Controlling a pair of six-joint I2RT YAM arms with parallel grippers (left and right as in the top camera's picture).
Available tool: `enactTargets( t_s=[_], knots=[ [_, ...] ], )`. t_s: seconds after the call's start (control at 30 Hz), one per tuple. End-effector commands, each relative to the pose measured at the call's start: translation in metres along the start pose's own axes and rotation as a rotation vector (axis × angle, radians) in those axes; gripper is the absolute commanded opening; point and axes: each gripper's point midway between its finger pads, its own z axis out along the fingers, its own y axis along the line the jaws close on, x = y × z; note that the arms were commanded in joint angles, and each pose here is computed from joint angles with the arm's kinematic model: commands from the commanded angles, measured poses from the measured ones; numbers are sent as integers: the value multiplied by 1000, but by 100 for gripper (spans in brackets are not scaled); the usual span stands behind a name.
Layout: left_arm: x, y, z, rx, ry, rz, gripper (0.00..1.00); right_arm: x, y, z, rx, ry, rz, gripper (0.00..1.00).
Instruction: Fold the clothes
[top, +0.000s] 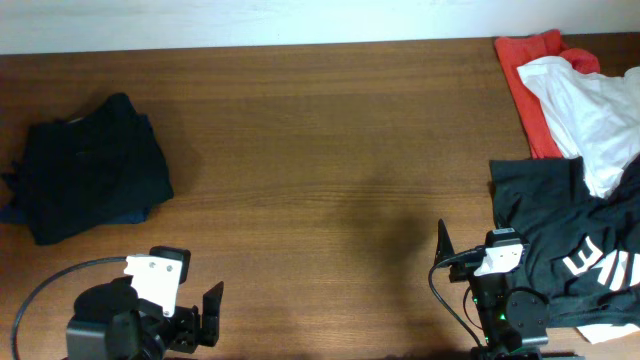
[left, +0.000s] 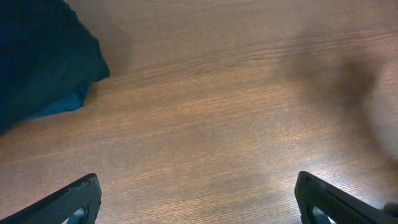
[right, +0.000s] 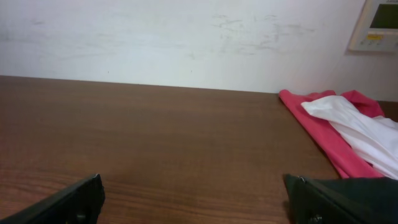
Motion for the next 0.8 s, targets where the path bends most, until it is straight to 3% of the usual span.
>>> enactTargets(
  t_s=[0.0,0.53,0.77],
  knots=[
    [1,1,-1,-6,-3,-5,99,1,0,0,-3,-1,-3,99],
    [1,1,-1,-9,-4,-5,99,1,0,0,-2,-1,-3,99],
    [-3,15,7,-82,-65,-22,99,1,0,0,-2,-1,-3,99]
  ],
)
